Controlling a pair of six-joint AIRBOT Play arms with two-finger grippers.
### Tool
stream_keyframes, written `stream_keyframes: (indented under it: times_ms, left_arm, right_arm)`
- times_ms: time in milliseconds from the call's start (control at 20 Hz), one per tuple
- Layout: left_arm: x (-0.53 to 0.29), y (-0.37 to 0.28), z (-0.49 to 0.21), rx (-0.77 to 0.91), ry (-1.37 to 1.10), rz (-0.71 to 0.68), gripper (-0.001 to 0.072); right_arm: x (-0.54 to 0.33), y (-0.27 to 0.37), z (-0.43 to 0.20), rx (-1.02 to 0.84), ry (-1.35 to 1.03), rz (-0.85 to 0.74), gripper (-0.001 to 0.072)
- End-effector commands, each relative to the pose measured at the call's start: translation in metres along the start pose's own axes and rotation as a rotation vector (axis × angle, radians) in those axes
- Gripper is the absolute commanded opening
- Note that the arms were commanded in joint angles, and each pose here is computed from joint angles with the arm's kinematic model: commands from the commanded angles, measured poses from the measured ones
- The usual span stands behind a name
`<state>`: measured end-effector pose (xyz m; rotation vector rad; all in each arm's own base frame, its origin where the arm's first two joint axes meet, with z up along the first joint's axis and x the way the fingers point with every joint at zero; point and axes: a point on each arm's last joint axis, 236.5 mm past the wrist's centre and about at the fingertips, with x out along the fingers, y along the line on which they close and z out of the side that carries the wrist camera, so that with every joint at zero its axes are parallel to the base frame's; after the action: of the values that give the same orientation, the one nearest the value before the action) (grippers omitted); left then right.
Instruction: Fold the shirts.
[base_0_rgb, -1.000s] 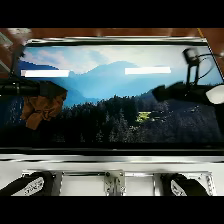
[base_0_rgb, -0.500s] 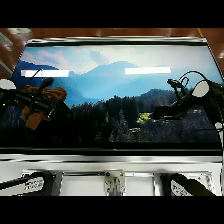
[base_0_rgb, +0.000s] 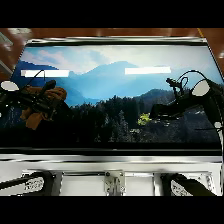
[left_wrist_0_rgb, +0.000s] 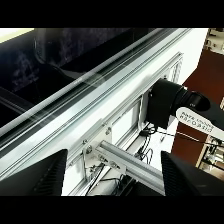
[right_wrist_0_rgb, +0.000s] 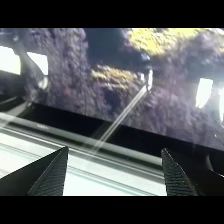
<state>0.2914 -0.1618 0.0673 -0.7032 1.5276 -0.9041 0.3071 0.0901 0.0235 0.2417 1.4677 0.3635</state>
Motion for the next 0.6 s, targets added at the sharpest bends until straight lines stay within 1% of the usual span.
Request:
stream_keyframes:
  times_ms: [0,50,100,150,200,250,300,400,500,550]
  left_arm:
    - [0.002,0.004,0.010,-0.002,-0.036,0.010,0.0431]
    - [0.002,0.010,0.016,-0.004,-0.057,0.033,0.0276]
    - [0.001,0.018,0.022,-0.013,-0.081,0.057,0.0256]
    - [-0.002,0.028,0.030,-0.032,-0.111,0.093,0.0256]
    - [-0.009,0.044,0.036,-0.083,-0.146,0.160,0.0254]
    - [-0.020,0.062,0.040,-0.117,-0.169,0.248,0.0164]
    - [-0.036,0.080,0.041,-0.124,-0.178,0.362,0.0048]
    - [-0.085,0.111,0.047,-0.112,-0.211,0.636,0.0037]
    - [-0.159,0.123,0.067,-0.072,-0.326,0.919,0.0037]
    - [-0.193,0.122,0.081,-0.050,-0.412,1.027,0.0037]
  right_arm:
    - [0.000,0.002,0.010,0.027,-0.041,0.008,0.0697]
    - [0.000,0.002,0.012,0.037,-0.049,0.007,0.0697]
    - [0.000,0.001,0.012,0.037,-0.050,0.006,0.0698]
    - [0.000,0.001,0.012,0.037,-0.050,0.006,0.0698]
    - [0.000,0.001,0.012,0.037,-0.049,0.006,0.0697]
    - [0.000,0.001,0.012,0.037,-0.049,0.006,0.0698]
    - [0.000,0.001,0.012,0.037,-0.049,0.006,0.0698]
    - [0.000,0.001,0.012,0.037,-0.050,0.006,0.0698]
    - [0.000,-0.001,0.013,0.036,-0.053,-0.003,0.0697]
    - [0.000,-0.003,0.013,0.035,-0.056,-0.011,0.0697]
